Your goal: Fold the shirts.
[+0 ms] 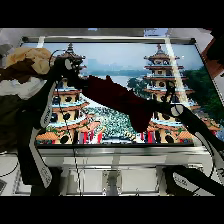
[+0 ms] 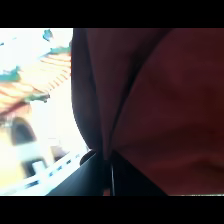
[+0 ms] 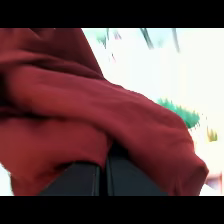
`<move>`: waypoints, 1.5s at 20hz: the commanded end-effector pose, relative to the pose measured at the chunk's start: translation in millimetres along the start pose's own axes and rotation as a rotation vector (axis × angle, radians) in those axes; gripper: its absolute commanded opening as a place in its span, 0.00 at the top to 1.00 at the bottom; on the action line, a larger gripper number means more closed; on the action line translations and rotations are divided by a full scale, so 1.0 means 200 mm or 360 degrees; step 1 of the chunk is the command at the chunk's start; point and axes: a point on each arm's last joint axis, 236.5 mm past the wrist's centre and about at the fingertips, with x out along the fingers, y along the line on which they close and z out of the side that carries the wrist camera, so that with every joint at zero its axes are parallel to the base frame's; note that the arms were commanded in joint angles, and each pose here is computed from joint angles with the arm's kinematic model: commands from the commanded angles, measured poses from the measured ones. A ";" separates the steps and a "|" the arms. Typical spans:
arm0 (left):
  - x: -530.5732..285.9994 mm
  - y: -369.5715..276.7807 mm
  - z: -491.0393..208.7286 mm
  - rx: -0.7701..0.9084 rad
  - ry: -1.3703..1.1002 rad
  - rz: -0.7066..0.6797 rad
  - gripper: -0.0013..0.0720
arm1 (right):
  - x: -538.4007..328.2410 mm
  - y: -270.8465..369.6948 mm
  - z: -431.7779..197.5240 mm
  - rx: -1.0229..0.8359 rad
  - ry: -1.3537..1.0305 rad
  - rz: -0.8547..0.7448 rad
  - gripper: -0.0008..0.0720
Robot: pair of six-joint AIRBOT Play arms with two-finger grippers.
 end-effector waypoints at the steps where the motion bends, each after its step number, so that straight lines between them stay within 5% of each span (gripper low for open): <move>1: -0.38 0.03 0.07 0.0084 -0.0149 0.0107 0.96 | -0.26 0.08 0.31 -0.0220 -0.0168 0.0001 0.95; 11: -2.04 -0.26 -0.41 0.0294 -0.0971 0.0209 0.96 | -1.97 0.57 0.67 -0.0762 -0.1101 -0.0043 0.95; 15: -2.35 -0.38 -0.56 0.0343 -0.1316 0.0152 0.96 | -2.19 0.67 0.75 -0.0784 -0.1330 0.0007 0.96; 19: -1.77 -0.28 -0.64 0.0241 -0.0751 0.0104 0.96 | -1.67 0.65 0.88 -0.0675 -0.0984 0.0140 0.96; 24: -0.75 -0.09 -0.83 0.0081 -0.0211 0.0088 0.96 | -0.53 0.41 0.85 -0.0357 -0.0319 0.0227 0.95; 30: -0.07 0.08 -0.70 -0.0266 -0.0368 0.0119 0.93 | 0.39 0.31 0.74 0.0031 -0.0327 0.0202 0.94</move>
